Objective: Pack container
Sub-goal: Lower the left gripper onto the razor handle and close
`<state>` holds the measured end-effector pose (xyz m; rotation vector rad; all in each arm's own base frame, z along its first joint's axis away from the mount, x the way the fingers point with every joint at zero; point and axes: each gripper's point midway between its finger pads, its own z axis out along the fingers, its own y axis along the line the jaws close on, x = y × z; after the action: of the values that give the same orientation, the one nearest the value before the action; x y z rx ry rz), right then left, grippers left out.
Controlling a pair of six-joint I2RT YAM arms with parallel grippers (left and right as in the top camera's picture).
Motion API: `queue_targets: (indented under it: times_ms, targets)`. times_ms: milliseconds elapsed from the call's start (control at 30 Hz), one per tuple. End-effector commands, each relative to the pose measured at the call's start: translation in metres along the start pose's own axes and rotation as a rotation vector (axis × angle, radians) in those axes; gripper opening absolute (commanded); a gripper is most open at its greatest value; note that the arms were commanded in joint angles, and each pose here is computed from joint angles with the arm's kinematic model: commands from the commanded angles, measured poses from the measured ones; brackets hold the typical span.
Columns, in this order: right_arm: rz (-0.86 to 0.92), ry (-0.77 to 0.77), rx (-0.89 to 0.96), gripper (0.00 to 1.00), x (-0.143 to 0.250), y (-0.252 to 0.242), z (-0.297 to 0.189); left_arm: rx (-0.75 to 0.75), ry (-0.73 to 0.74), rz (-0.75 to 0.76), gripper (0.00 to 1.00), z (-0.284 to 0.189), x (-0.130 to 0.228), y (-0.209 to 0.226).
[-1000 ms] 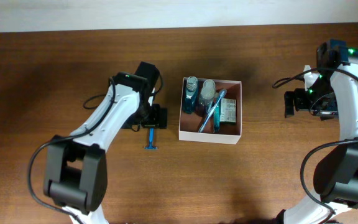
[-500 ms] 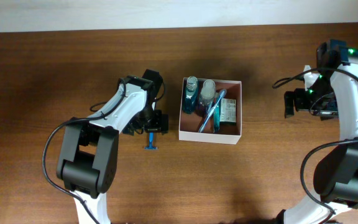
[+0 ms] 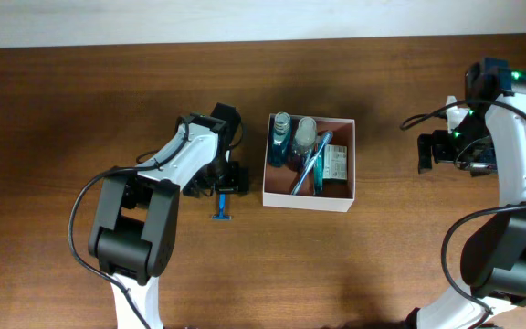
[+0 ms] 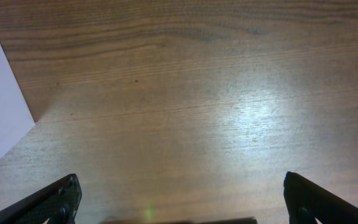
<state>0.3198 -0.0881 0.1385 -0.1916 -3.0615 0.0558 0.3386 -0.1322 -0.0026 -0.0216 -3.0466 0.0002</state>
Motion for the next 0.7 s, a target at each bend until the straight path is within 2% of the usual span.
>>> queue_targets:
  times_ms: [0,100,167,533,667]
  targets:
    - [-0.006,-0.020,0.015,0.99,0.0020,-0.0020,-0.0069,-0.001,0.049,-0.013,0.99,0.0173,0.0073,0.0021]
    - [-0.006,-0.020,0.015,0.99,0.0020,-0.0020,-0.0069,0.000,0.050,-0.013,0.99,0.0173,0.0074,0.0020]
    - [-0.006,-0.020,0.015,0.99,0.0021,-0.0020,-0.0069,0.015,0.059,-0.014,0.95,0.0172,0.0091,-0.0005]
    - [-0.006,-0.020,0.015,0.99,0.0020,-0.0020,-0.0069,0.032,0.083,-0.016,0.26,0.0168,0.0145,-0.0030]
    - [-0.006,-0.020,0.015,0.99,0.0021,-0.0020,-0.0069,0.030,0.087,-0.015,0.07,0.0166,0.0156,-0.0026]
